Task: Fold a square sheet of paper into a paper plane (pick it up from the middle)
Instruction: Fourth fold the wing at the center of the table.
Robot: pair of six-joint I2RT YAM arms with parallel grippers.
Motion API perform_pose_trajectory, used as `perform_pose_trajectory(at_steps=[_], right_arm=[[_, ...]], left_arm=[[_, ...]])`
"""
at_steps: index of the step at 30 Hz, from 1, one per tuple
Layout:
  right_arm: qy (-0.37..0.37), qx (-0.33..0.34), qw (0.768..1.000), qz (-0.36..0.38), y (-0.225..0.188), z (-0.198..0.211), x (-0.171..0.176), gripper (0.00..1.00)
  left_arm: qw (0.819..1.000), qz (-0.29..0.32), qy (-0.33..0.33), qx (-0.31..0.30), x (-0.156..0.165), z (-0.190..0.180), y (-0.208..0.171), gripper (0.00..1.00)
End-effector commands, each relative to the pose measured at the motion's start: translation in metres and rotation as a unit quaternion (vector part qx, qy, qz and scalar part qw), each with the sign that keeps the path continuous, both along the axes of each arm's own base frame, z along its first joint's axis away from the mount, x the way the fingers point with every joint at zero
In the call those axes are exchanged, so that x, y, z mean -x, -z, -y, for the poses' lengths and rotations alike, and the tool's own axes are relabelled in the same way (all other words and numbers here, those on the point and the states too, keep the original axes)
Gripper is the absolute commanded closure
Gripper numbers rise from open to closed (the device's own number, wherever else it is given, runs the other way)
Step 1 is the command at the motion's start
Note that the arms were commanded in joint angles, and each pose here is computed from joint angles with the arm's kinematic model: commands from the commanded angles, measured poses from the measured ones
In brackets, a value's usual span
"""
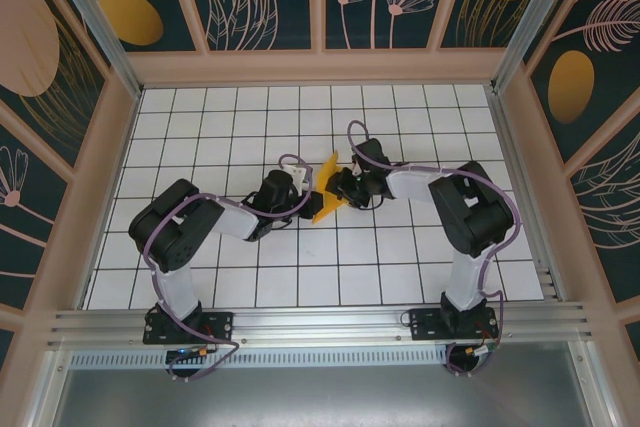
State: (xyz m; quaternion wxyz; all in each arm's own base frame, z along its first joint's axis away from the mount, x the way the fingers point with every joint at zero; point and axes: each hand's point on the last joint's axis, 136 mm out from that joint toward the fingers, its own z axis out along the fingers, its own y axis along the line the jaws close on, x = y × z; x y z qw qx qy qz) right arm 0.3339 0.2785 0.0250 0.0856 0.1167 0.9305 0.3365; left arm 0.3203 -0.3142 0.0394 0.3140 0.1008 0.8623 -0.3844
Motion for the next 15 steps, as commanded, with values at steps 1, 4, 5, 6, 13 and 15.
perform_pose_trajectory(at_steps=[1, 4, 5, 6, 13, 15], right_arm=[[0.004, 0.05, 0.999, 0.004, 0.023, 0.035, 0.008, 0.55], [-0.025, -0.004, 0.998, 0.061, -0.009, 0.031, 0.0, 0.56], [-0.033, -0.019, 0.996, 0.083, -0.021, 0.031, -0.002, 0.56], [-0.041, -0.027, 0.994, 0.098, -0.027, 0.031, -0.002, 0.56], [-0.073, -0.047, 0.985, 0.152, -0.052, 0.026, -0.007, 0.56], [-0.073, -0.044, 0.985, 0.151, -0.05, 0.024, -0.011, 0.55]], left_arm=[[1.0, 0.009, 0.011, -0.003, -0.002, 0.005, -0.002, 0.89], [1.0, 0.011, 0.02, 0.001, -0.002, 0.008, -0.005, 0.89], [1.0, 0.011, 0.023, 0.001, -0.001, 0.009, -0.006, 0.9], [1.0, 0.01, 0.026, 0.001, -0.001, 0.009, -0.005, 0.89], [0.999, 0.005, 0.041, 0.004, 0.0, 0.015, -0.006, 0.89], [0.999, 0.002, 0.045, 0.004, 0.0, 0.016, -0.005, 0.89]])
